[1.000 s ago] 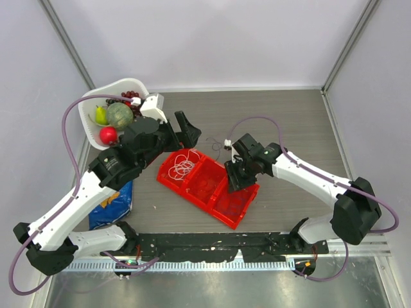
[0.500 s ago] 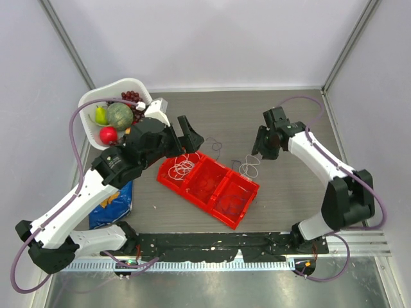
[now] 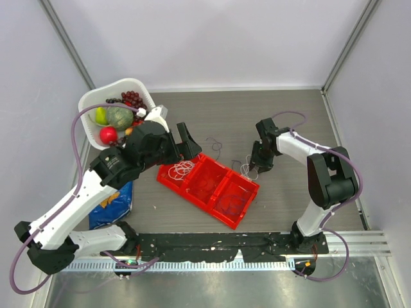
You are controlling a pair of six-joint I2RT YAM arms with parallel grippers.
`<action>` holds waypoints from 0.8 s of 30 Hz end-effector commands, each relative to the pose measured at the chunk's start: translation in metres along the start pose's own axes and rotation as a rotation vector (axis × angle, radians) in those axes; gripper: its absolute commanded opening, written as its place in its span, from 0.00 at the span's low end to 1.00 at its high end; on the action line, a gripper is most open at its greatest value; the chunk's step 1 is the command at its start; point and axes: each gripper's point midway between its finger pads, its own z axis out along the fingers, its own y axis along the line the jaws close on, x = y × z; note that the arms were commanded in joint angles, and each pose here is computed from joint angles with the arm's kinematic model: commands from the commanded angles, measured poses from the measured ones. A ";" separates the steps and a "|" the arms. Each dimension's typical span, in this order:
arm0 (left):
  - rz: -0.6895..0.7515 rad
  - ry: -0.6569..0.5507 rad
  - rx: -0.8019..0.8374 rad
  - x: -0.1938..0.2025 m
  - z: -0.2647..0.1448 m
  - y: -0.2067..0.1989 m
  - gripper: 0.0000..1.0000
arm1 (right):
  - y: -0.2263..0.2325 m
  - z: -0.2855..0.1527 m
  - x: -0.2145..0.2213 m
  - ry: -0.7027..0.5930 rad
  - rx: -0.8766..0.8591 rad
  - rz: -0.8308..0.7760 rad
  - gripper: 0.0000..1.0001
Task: Untangle the cables
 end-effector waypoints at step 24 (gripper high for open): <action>-0.021 0.010 0.070 -0.009 0.005 -0.025 0.96 | -0.037 0.008 0.002 -0.097 0.246 -0.186 0.42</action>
